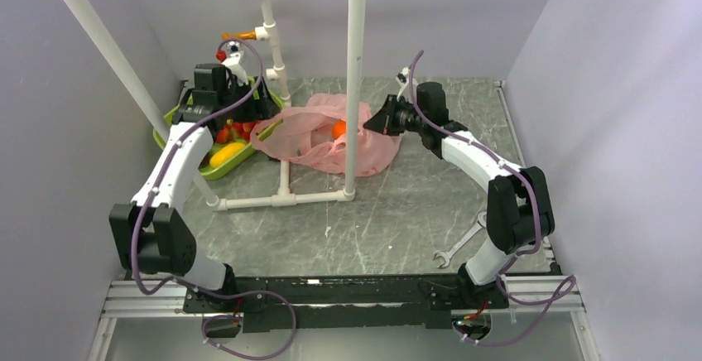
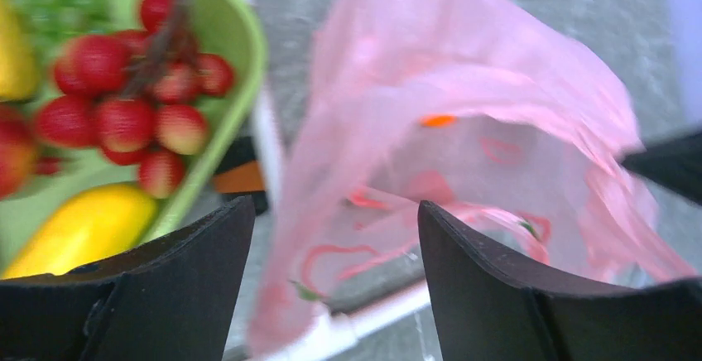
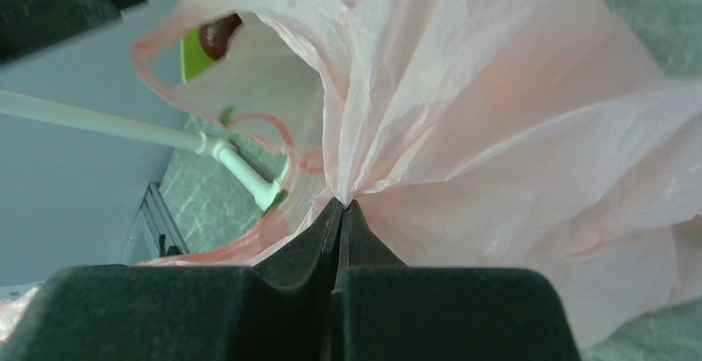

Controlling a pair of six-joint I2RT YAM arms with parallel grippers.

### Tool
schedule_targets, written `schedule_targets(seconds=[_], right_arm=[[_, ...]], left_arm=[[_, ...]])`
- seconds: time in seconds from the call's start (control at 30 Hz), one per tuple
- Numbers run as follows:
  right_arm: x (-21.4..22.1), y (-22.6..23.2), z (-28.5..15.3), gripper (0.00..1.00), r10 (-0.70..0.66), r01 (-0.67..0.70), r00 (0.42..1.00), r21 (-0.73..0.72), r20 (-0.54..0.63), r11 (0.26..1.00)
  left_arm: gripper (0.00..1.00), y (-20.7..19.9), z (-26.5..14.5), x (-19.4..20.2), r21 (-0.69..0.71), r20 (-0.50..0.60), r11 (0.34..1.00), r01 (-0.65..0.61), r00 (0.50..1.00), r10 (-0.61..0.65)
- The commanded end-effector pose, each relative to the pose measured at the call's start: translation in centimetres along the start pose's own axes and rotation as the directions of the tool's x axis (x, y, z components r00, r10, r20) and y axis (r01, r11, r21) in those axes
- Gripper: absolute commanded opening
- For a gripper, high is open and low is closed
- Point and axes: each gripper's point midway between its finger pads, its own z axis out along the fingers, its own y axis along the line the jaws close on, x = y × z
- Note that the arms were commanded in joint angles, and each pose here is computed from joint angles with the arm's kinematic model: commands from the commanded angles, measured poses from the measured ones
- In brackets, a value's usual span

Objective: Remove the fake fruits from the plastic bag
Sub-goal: Place the fake fruit in the bin, then adjust the plastic bag at the center of the board.

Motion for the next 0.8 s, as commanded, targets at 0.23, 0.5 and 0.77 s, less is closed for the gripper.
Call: schedule_targets(seconds=[0.23,0.5,0.77], right_arm=[[-5.7,7.2,-0.5,0.00,-0.090,0.096,0.995,-0.265,0.037,0.959],[-3.6,6.5,-0.6,0.00,-0.113,0.105,0.994,-0.273,-0.013,0.956],[-2.3,5.8,-0.7,0.00,-0.097,0.085,0.995,-0.254,-0.037,0.963]], left_arm=[[0.73,-13.8,-3.5,4.7,0.451,0.115,0.884,-0.122,0.990,0.078],[0.58,-13.6,1.9,5.6,0.403,0.113,0.915,0.007,0.992,-0.058],[0.46,-14.1,6.1,6.3,0.377,0.119,0.925,0.038,0.989,-0.089]])
